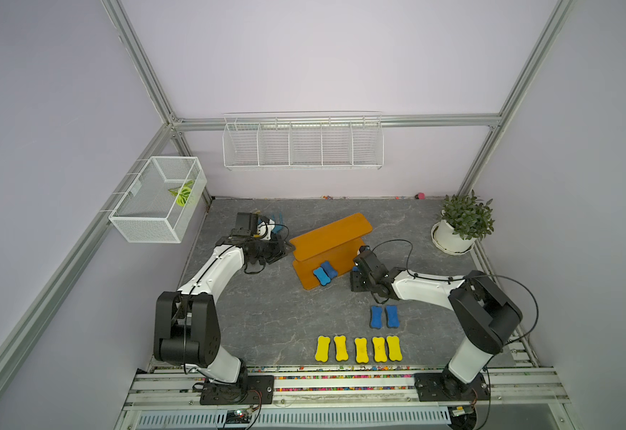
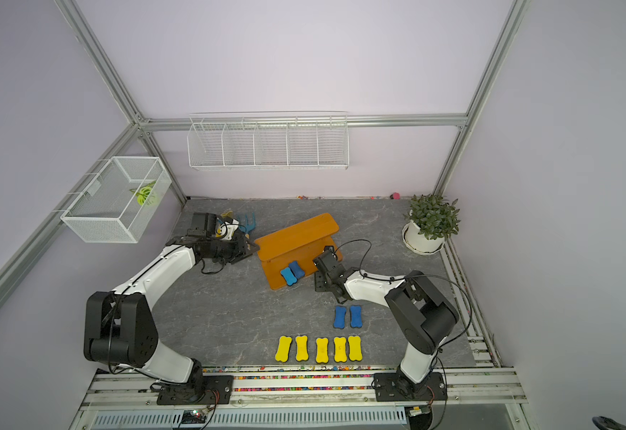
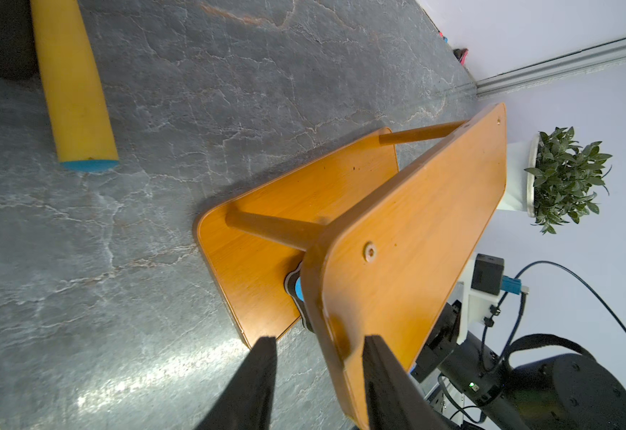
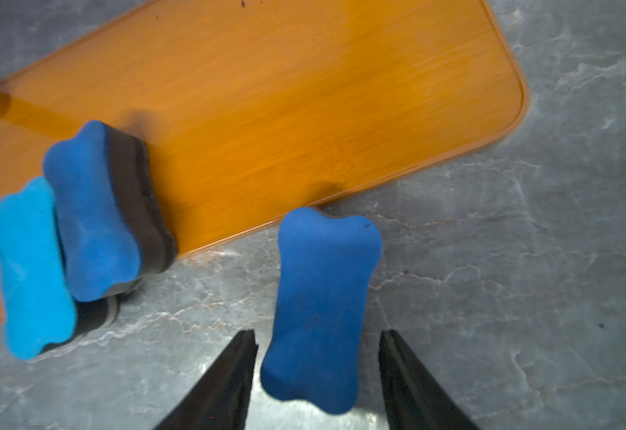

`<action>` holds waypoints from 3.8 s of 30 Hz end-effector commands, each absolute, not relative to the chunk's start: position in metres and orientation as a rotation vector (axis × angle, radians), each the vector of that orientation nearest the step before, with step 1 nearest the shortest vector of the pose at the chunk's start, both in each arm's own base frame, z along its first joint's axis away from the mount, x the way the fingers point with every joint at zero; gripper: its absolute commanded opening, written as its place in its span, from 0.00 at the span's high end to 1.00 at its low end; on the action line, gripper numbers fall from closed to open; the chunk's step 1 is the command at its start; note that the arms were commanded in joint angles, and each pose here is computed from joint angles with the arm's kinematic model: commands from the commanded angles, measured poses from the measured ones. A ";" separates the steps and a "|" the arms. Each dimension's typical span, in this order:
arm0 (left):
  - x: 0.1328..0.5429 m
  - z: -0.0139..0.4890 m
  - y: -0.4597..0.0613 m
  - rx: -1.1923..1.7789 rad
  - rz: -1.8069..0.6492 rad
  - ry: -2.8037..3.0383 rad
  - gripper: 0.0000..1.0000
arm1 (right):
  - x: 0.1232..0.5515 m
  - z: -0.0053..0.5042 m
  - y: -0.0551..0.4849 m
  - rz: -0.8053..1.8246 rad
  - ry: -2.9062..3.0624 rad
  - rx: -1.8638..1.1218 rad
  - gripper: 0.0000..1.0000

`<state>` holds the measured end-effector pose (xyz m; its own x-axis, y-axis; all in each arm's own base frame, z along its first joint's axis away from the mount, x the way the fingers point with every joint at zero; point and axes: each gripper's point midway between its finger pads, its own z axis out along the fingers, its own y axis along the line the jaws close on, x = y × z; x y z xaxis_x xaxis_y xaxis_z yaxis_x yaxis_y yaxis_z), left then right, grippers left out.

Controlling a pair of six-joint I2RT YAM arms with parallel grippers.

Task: Remove the whiteboard erasers from the shelf
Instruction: Pick up the whiteboard eraser from the center of the board, then place the whiteboard eraser at the center of the board.

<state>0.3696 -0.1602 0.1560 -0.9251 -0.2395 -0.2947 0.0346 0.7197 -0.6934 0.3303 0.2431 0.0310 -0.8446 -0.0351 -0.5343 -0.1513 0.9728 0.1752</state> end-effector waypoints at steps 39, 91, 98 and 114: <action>0.362 0.176 -0.158 -0.129 -1.041 2.509 0.60 | 0.199 0.062 0.238 0.090 2.711 -0.051 0.70; 0.365 0.171 -0.158 -0.144 -1.034 2.524 0.60 | 0.179 0.027 0.245 0.105 2.827 -0.146 0.58; 0.366 0.172 -0.158 -0.149 -1.030 2.523 0.59 | 0.183 0.041 0.247 0.122 2.795 -0.180 0.52; 0.364 0.171 -0.173 -0.131 -1.063 2.537 0.58 | 0.230 0.103 0.277 0.478 2.579 -0.259 0.49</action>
